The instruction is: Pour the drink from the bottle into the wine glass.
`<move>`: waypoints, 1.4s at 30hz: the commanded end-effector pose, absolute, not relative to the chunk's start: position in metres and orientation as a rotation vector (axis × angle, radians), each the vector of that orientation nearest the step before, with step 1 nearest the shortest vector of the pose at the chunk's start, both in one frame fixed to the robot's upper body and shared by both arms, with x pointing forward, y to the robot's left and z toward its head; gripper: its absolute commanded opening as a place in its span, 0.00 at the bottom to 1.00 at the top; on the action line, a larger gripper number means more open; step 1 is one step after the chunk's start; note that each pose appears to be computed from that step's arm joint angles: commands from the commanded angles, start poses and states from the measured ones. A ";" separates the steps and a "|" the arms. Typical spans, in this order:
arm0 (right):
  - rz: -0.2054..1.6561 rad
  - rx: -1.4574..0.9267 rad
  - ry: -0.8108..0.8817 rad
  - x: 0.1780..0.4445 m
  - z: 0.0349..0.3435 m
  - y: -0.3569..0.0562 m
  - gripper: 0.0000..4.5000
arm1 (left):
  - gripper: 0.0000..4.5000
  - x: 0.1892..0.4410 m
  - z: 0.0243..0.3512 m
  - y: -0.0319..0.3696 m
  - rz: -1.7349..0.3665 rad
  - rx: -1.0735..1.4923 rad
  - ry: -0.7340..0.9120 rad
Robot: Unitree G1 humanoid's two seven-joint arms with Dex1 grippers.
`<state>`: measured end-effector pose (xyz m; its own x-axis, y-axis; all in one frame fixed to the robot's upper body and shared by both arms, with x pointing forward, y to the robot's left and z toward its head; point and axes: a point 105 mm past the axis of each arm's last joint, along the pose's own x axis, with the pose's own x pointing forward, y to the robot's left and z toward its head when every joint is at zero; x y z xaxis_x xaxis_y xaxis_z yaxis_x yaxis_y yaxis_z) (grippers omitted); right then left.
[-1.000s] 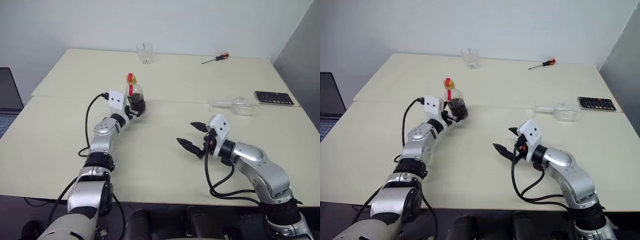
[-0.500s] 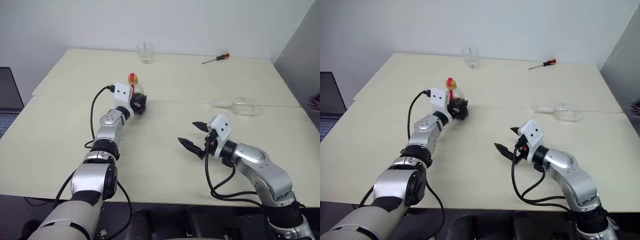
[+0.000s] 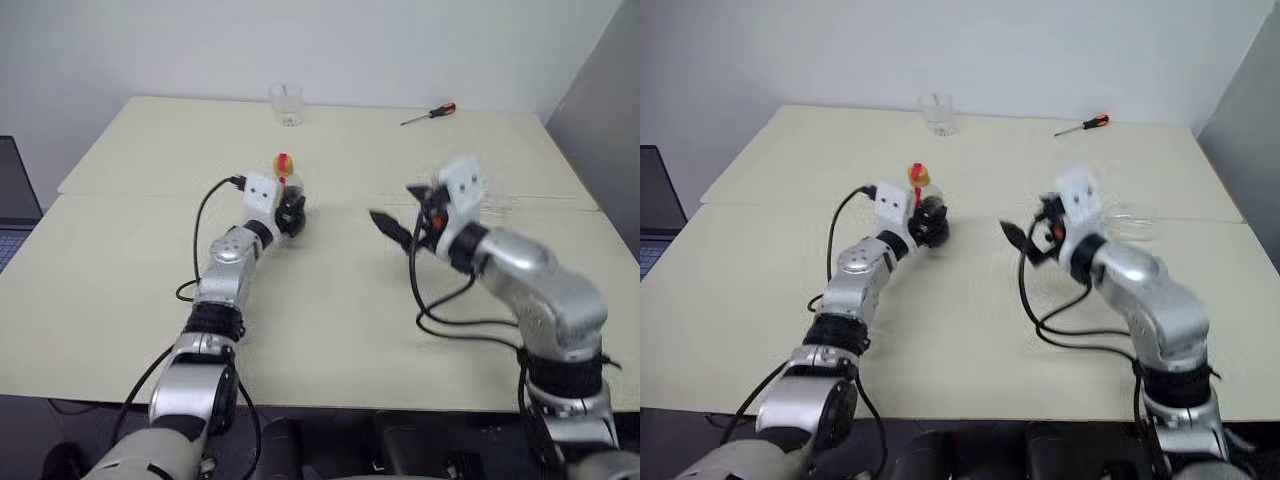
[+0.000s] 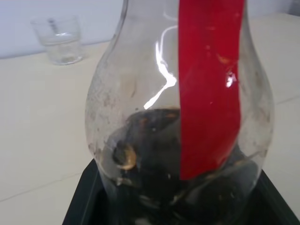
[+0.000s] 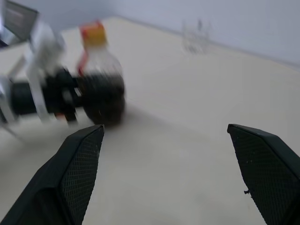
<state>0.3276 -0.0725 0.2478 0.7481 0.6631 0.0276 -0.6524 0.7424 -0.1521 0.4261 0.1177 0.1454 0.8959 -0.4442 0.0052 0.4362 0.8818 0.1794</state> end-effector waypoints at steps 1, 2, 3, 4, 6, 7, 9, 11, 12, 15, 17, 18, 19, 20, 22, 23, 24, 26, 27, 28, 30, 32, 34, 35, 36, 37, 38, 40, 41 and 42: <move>0.774 -0.105 -0.148 0.320 0.278 -0.059 1.00 | 0.38 0.409 0.177 0.090 -0.504 0.213 -0.122; 0.779 -0.064 -0.175 0.319 0.287 -0.056 1.00 | 0.37 0.405 0.178 0.084 -0.519 0.197 -0.120; 0.783 -0.037 -0.192 0.318 0.293 -0.054 1.00 | 0.37 0.401 0.178 0.081 -0.527 0.184 -0.116; 0.780 -0.013 -0.203 0.318 0.297 -0.054 1.00 | 0.37 0.398 0.178 0.077 -0.536 0.165 -0.115; 0.781 -0.013 -0.175 0.318 0.294 -0.051 1.00 | 0.36 0.386 0.173 0.057 -0.598 0.161 -0.106; 0.775 -0.023 -0.148 0.320 0.290 -0.050 1.00 | 0.35 0.382 0.173 0.051 -0.613 0.156 -0.107; 0.740 -0.053 -0.071 0.326 0.277 -0.051 1.00 | 0.35 0.379 0.174 0.046 -0.614 0.136 -0.107; 0.720 -0.052 -0.029 0.330 0.271 -0.053 1.00 | 0.34 0.377 0.175 0.040 -0.617 0.130 -0.107; 0.718 -0.047 -0.023 0.331 0.270 -0.053 1.00 | 0.34 0.377 0.175 0.039 -0.618 0.131 -0.106; 0.726 -0.047 -0.018 0.331 0.272 -0.051 1.00 | 0.32 0.378 0.175 0.037 -0.616 0.131 -0.105; 0.727 -0.058 -0.008 0.331 0.270 -0.049 1.00 | 0.31 0.378 0.176 0.036 -0.616 0.128 -0.106; 0.720 -0.055 -0.019 0.333 0.272 -0.048 1.00 | 0.31 0.378 0.176 0.036 -0.619 0.131 -0.108; 0.715 -0.045 -0.034 0.334 0.275 -0.047 1.00 | 0.31 0.379 0.176 0.035 -0.620 0.133 -0.108; 0.712 -0.035 -0.046 0.335 0.277 -0.047 1.00 | 0.30 0.379 0.176 0.035 -0.621 0.135 -0.107; 0.710 -0.029 -0.050 0.337 0.279 -0.046 1.00 | 0.29 0.379 0.175 0.033 -0.631 0.148 -0.109; 0.708 -0.029 -0.048 0.338 0.278 -0.045 1.00 | 0.29 0.378 0.176 0.031 -0.638 0.155 -0.113; 0.703 -0.033 -0.042 0.339 0.277 -0.045 1.00 | 0.29 0.378 0.177 0.029 -0.644 0.158 -0.118; 0.696 -0.038 -0.036 0.341 0.275 -0.046 1.00 | 0.29 0.377 0.178 0.027 -0.649 0.159 -0.125; 0.689 -0.036 -0.031 0.342 0.274 -0.047 1.00 | 0.29 0.376 0.179 0.026 -0.655 0.165 -0.132; 0.679 -0.034 -0.026 0.344 0.273 -0.048 1.00 | 0.29 0.376 0.180 0.025 -0.659 0.168 -0.136; 0.665 -0.032 -0.019 0.346 0.272 -0.049 1.00 | 0.28 0.375 0.180 0.024 -0.662 0.169 -0.138; 0.661 -0.033 -0.019 0.347 0.272 -0.050 1.00 | 0.28 0.375 0.180 0.023 -0.663 0.169 -0.138; 0.658 -0.036 -0.020 0.347 0.272 -0.050 1.00 | 0.28 0.375 0.180 0.023 -0.668 0.173 -0.141; 0.655 -0.036 -0.021 0.348 0.271 -0.050 1.00 | 0.28 0.374 0.180 0.022 -0.671 0.175 -0.142; 0.651 -0.036 -0.019 0.348 0.270 -0.051 1.00 | 0.28 0.374 0.180 0.021 -0.676 0.178 -0.145; 0.649 -0.036 -0.018 0.348 0.270 -0.051 1.00 | 0.27 0.373 0.180 0.020 -0.679 0.180 -0.147; 0.647 -0.035 -0.017 0.349 0.269 -0.052 0.96 | 0.27 0.373 0.181 0.020 -0.681 0.180 -0.149; 0.641 -0.030 -0.014 0.349 0.268 -0.052 0.87 | 0.26 0.372 0.181 0.019 -0.684 0.177 -0.150; 0.639 -0.026 -0.011 0.350 0.267 -0.053 0.80 | 0.26 0.372 0.181 0.019 -0.684 0.175 -0.151; 0.637 -0.024 -0.007 0.350 0.267 -0.053 0.73 | 0.26 0.371 0.182 0.019 -0.684 0.174 -0.153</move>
<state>0.3509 -0.0498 0.2553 0.7938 0.6057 -0.0548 -0.6071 0.7945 -0.0143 0.3769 0.0276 0.1531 0.7906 -0.6121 -0.0155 0.6056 0.7780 0.1673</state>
